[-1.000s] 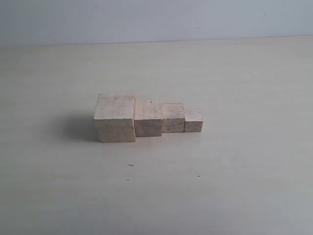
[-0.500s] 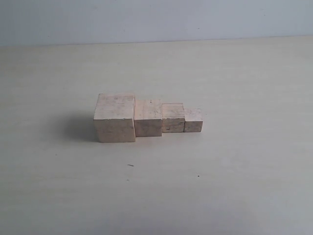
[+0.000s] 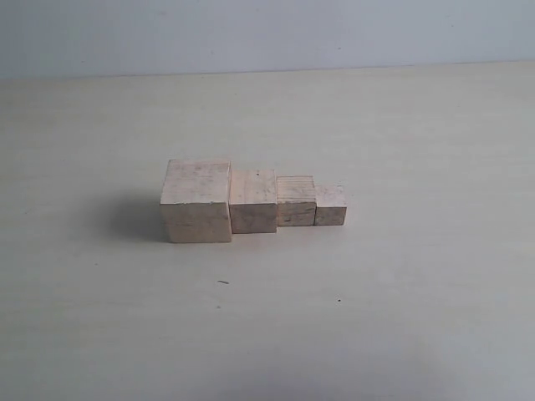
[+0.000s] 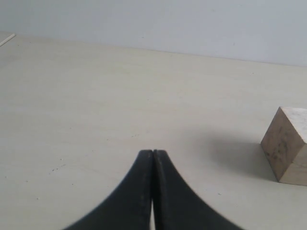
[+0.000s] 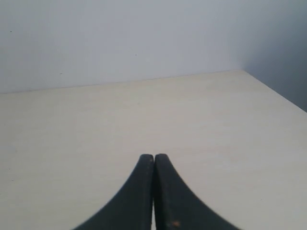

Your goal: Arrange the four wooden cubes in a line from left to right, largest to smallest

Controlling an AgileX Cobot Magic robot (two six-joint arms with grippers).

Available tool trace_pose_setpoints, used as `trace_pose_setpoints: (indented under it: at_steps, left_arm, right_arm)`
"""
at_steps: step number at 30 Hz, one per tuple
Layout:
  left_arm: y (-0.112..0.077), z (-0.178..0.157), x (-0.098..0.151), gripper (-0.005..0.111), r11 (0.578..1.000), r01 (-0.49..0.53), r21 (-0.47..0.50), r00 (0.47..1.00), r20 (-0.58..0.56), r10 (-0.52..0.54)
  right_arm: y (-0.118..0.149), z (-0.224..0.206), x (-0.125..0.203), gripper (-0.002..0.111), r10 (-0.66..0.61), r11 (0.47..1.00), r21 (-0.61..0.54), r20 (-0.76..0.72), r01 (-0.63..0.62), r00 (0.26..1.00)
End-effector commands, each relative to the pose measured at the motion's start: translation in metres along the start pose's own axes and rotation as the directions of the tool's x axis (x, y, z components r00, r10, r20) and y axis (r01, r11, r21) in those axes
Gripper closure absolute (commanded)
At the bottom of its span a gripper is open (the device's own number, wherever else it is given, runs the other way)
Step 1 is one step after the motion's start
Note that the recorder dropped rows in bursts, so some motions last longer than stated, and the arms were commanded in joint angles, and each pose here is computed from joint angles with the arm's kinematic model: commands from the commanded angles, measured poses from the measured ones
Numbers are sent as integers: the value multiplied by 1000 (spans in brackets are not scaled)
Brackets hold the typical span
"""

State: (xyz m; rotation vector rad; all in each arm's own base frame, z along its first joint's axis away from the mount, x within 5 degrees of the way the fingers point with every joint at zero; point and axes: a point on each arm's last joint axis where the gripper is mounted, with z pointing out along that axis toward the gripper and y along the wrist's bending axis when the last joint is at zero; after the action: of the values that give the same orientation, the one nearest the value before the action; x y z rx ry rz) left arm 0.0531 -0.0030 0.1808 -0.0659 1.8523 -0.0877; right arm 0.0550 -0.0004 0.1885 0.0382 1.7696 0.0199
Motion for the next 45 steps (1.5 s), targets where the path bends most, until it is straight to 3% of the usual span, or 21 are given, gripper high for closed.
trace_pose_setpoints:
  at_steps: [1,45]
  left_arm:
    - [0,0,0,107,1000,-2,6,1000,10,2]
    - [0,0,0,107,1000,-2,6,1000,10,2]
  right_arm:
    - [0,0,3,108,-15,1000,5,-14,15,1000]
    - [0,0,6,108,-34,999,4,-48,34,998]
